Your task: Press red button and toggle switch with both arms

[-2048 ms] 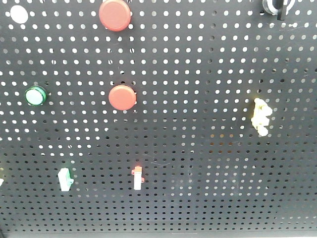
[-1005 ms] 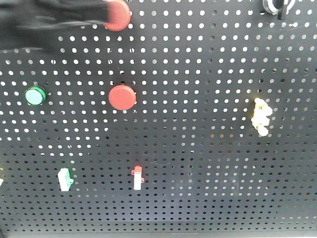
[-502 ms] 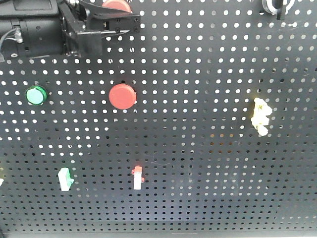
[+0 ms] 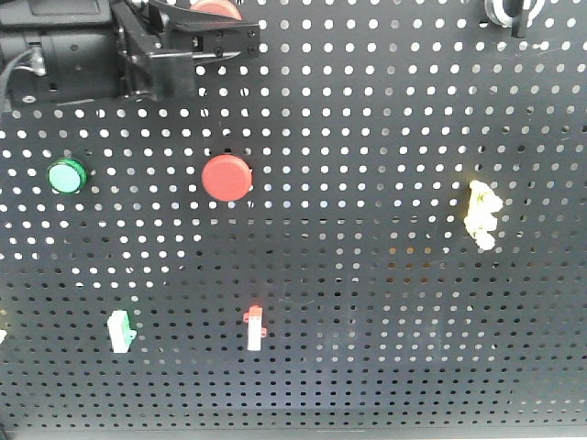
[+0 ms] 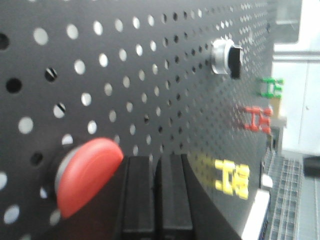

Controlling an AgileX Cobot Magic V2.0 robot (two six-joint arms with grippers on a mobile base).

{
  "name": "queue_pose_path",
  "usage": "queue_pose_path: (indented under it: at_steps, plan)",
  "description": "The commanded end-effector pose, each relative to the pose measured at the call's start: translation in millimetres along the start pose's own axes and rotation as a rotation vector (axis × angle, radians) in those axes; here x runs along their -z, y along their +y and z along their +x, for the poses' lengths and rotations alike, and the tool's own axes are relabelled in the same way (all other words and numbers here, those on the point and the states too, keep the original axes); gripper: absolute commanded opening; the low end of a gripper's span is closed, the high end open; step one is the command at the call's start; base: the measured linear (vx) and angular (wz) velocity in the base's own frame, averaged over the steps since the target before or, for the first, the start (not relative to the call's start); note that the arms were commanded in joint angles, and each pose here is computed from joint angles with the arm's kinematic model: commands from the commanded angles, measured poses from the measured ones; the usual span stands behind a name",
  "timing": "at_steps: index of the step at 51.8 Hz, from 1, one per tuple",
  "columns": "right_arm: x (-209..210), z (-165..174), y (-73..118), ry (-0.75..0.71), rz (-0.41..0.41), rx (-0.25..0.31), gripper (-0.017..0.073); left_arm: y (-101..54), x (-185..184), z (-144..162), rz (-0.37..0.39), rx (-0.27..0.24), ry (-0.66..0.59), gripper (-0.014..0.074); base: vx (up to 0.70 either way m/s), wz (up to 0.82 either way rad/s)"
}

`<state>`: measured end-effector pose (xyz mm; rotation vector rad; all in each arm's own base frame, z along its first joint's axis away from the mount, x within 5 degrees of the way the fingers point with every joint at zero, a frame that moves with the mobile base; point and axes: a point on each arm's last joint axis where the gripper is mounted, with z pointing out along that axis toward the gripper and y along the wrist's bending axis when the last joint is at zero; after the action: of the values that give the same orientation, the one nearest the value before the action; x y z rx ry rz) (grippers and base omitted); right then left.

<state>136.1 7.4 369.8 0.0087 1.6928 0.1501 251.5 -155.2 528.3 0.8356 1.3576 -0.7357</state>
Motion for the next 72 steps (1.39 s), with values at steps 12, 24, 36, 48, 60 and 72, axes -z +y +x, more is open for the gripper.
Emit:
queue_pose_path:
  at_steps: [12,24,36,48,60,72]
  plan:
    - [3,-18,-0.7,-0.105,0.013,-0.052,-0.0003,-35.6,48,-39,0.043,-0.078,-0.045,0.0001,0.0,0.0]
    - [11,-32,13.9,-0.05,-0.105,0.057,-0.0003,-48.3,71,-44,-0.014,-0.052,0.024,0.0001,0.0,0.0]
    - [21,-82,36.2,-0.183,-0.28,0.078,-0.0003,-49.1,71,-38,0.001,-0.036,0.086,0.0001,0.0,0.0]
    - [-3,-121,54.3,-0.189,-0.437,0.054,-0.0003,-47.9,70,-36,-0.005,-0.031,0.085,0.0001,0.0,0.0]
    - [-32,-153,69.9,-0.213,-0.521,0.034,-0.0003,-47.3,70,-37,-0.011,-0.031,0.079,0.0001,0.0,0.0]
    - [-54,-163,78.3,-0.224,-0.532,0.026,-0.0003,-47.3,70,-37,-0.011,-0.031,0.079,0.0001,0.0,0.0]
